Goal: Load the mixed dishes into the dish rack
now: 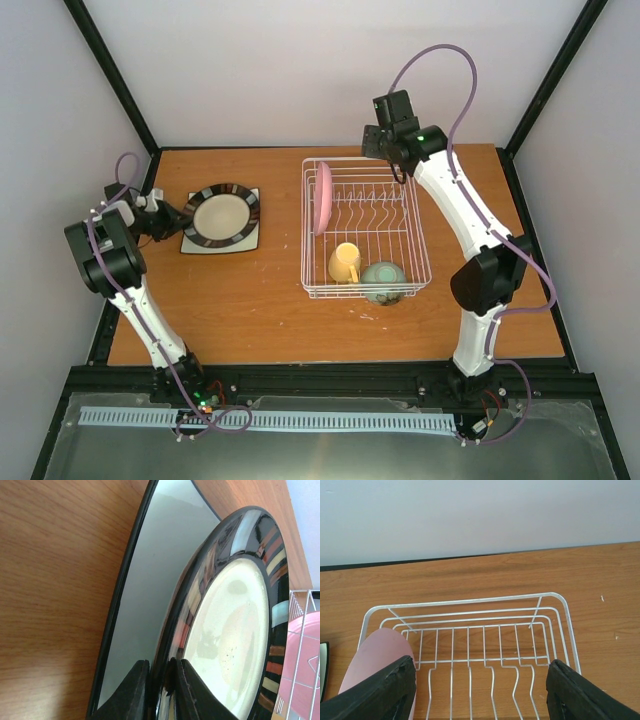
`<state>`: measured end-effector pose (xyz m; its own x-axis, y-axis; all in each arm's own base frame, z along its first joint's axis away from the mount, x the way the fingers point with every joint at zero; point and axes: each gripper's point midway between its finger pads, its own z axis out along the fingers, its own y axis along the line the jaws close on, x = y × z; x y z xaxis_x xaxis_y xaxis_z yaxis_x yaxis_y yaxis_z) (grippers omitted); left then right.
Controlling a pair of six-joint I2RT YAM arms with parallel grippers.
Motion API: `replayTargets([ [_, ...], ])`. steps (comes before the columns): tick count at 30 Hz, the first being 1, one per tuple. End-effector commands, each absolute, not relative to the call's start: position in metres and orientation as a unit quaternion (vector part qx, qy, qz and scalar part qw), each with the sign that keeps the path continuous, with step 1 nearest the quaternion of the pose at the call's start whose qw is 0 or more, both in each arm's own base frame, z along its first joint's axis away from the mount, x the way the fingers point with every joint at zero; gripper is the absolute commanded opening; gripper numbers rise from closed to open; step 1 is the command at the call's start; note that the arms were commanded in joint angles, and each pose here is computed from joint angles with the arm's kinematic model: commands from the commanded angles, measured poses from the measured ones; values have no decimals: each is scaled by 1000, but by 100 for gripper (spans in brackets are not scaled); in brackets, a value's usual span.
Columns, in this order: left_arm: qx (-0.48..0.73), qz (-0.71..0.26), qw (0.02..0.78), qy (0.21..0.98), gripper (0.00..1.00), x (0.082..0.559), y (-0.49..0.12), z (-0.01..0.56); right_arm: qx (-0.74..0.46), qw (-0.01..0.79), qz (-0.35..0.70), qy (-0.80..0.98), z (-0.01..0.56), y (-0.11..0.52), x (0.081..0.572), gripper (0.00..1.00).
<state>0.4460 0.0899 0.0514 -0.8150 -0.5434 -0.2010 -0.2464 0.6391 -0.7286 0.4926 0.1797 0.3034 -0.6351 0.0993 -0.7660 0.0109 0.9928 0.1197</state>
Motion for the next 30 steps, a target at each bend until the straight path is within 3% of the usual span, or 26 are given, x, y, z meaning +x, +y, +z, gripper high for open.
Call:
replayTargets([
  [1, -201, -366, 249, 874, 1, 464, 93, 92, 28, 428, 58, 901, 307, 181, 496, 70],
  [13, -166, -380, 321, 851, 1, 488, 97, 179, 19, 426, 78, 901, 305, 190, 498, 70],
  [23, -178, -387, 299, 854, 1, 467, 87, 148, 1, 417, 92, 904, 302, 197, 496, 69],
  [26, -178, -391, 296, 853, 1, 461, 83, 140, -44, 402, 158, 901, 300, 227, 494, 69],
  [30, -174, -397, 297, 851, 1, 458, 79, 132, -166, 323, 329, 872, 289, 311, 475, 62],
])
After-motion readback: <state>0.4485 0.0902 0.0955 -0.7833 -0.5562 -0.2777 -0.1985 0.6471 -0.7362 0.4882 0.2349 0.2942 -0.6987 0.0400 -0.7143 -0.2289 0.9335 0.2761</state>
